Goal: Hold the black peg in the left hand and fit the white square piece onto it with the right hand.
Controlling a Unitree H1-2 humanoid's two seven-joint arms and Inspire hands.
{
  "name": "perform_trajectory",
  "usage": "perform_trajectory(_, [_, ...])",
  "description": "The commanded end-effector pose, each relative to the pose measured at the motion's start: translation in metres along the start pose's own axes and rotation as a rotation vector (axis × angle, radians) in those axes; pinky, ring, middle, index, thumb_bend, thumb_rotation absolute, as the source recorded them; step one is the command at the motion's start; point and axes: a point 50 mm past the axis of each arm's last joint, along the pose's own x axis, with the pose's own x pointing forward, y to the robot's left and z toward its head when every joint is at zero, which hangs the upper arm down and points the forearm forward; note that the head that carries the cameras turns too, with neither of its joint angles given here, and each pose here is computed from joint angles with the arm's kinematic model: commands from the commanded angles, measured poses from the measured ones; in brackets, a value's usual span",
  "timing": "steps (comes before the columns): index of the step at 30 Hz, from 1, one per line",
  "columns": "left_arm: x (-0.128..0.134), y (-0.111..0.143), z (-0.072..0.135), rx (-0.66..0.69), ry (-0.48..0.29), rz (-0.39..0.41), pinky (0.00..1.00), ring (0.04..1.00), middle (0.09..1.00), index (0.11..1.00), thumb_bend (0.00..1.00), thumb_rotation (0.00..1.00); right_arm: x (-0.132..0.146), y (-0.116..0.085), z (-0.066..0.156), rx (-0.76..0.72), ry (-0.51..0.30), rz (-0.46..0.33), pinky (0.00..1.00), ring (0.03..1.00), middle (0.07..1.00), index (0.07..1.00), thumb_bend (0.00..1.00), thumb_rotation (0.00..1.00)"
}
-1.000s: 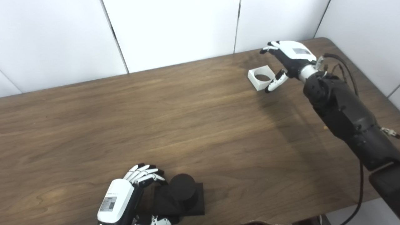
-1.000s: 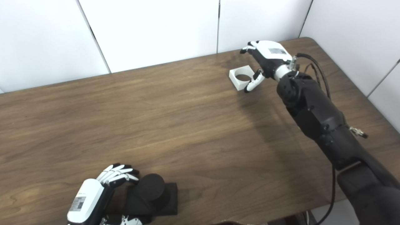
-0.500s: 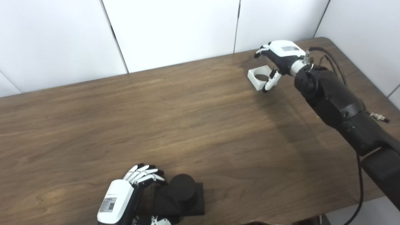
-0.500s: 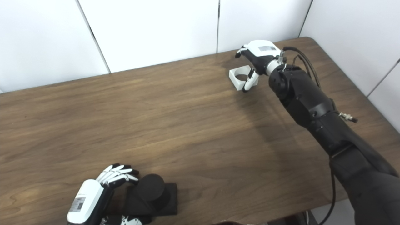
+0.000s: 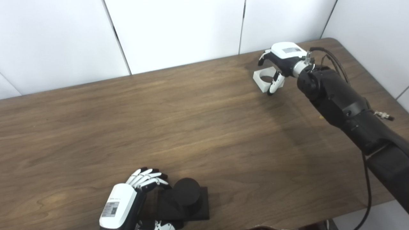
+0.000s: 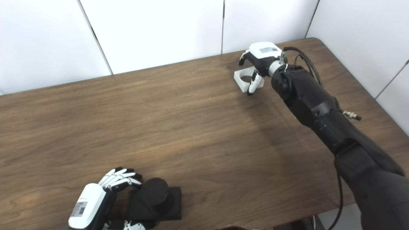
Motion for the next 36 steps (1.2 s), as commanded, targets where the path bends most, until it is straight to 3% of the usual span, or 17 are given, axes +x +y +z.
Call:
perform_trajectory(1, [-0.0103, -0.0081, -0.0034, 0.009, 0.049, -0.077, 0.89, 0.827, 0.755, 0.485, 0.52, 0.04, 0.0046, -0.0395, -0.0012, -0.032, -0.015, -0.095, 0.92, 0.966, 0.899, 0.715, 0.85, 0.13])
perform_trajectory(11, [-0.0094, -0.0075, -0.0007, 0.004, 0.043, -0.067, 0.88, 0.821, 0.750, 0.485, 0.52, 0.04, 0.0042, -0.0358, -0.0053, -0.029, -0.023, -0.099, 0.85, 0.919, 0.852, 0.623, 0.85, 0.08])
perform_trajectory(21, [-0.0079, -0.0075, 0.0008, 0.006, 0.039, -0.062, 0.87, 0.818, 0.749, 0.485, 0.52, 0.04, 0.0046, -0.0354, -0.0068, -0.040, -0.021, -0.083, 0.81, 0.895, 0.833, 0.595, 0.83, 0.07])
perform_trajectory(23, [-0.0076, -0.0078, 0.0007, 0.003, 0.039, -0.059, 0.87, 0.816, 0.747, 0.485, 0.52, 0.04, 0.0047, -0.0345, -0.0068, -0.042, -0.021, -0.081, 0.81, 0.889, 0.828, 0.513, 0.59, 0.12])
perform_trajectory(24, [-0.0075, -0.0079, 0.0006, 0.002, 0.039, -0.059, 0.87, 0.816, 0.748, 0.485, 0.52, 0.04, 0.0047, -0.0342, -0.0069, -0.041, -0.021, -0.080, 0.80, 0.884, 0.823, 0.503, 0.56, 0.13])
perform_trajectory(36, [-0.0049, -0.0086, 0.0015, 0.004, 0.038, -0.054, 0.87, 0.814, 0.747, 0.485, 0.52, 0.04, 0.0045, -0.0320, -0.0107, -0.022, -0.023, -0.076, 0.80, 0.855, 0.779, 0.484, 0.52, 0.13])
